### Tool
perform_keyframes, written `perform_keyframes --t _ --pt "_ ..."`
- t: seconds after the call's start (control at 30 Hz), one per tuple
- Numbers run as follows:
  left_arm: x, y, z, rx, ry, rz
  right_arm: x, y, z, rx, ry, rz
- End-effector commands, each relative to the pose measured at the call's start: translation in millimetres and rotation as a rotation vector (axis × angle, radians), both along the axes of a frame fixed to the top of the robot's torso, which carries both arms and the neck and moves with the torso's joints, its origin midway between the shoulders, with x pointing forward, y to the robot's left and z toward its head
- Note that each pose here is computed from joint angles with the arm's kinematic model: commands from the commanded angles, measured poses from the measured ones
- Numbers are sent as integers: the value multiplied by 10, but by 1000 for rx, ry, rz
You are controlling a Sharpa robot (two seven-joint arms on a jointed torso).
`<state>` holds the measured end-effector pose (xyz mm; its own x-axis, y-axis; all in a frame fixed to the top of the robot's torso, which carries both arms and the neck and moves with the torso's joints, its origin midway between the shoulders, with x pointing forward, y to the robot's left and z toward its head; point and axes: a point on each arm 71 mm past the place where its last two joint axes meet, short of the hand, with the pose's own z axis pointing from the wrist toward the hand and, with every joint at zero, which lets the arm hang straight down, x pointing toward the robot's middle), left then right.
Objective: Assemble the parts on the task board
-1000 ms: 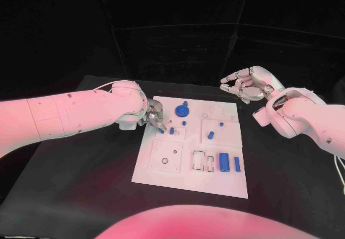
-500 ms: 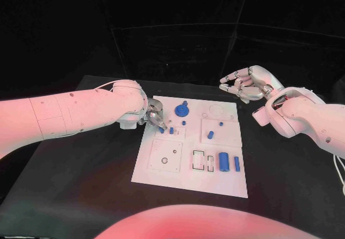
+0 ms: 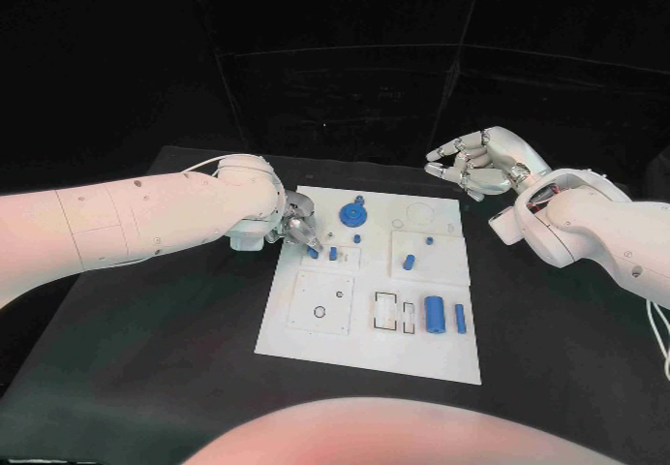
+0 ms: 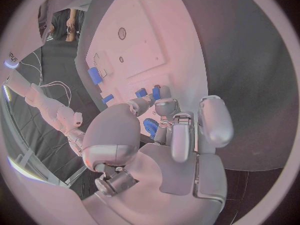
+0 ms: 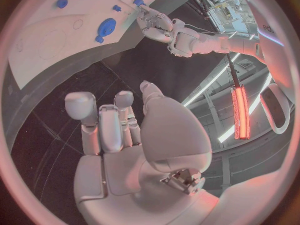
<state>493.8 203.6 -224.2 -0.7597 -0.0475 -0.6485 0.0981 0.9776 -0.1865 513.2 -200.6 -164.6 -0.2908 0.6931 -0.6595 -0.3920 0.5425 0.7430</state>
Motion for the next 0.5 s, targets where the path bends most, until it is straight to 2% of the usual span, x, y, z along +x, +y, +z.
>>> perform_keyframes --t 0.03,0.5 --pt "-24 -5 -19 9 24 -12 1 10 12 3 0 8" --pt "-20 7 -14 6 17 -4 0 10 12 3 -1 8"
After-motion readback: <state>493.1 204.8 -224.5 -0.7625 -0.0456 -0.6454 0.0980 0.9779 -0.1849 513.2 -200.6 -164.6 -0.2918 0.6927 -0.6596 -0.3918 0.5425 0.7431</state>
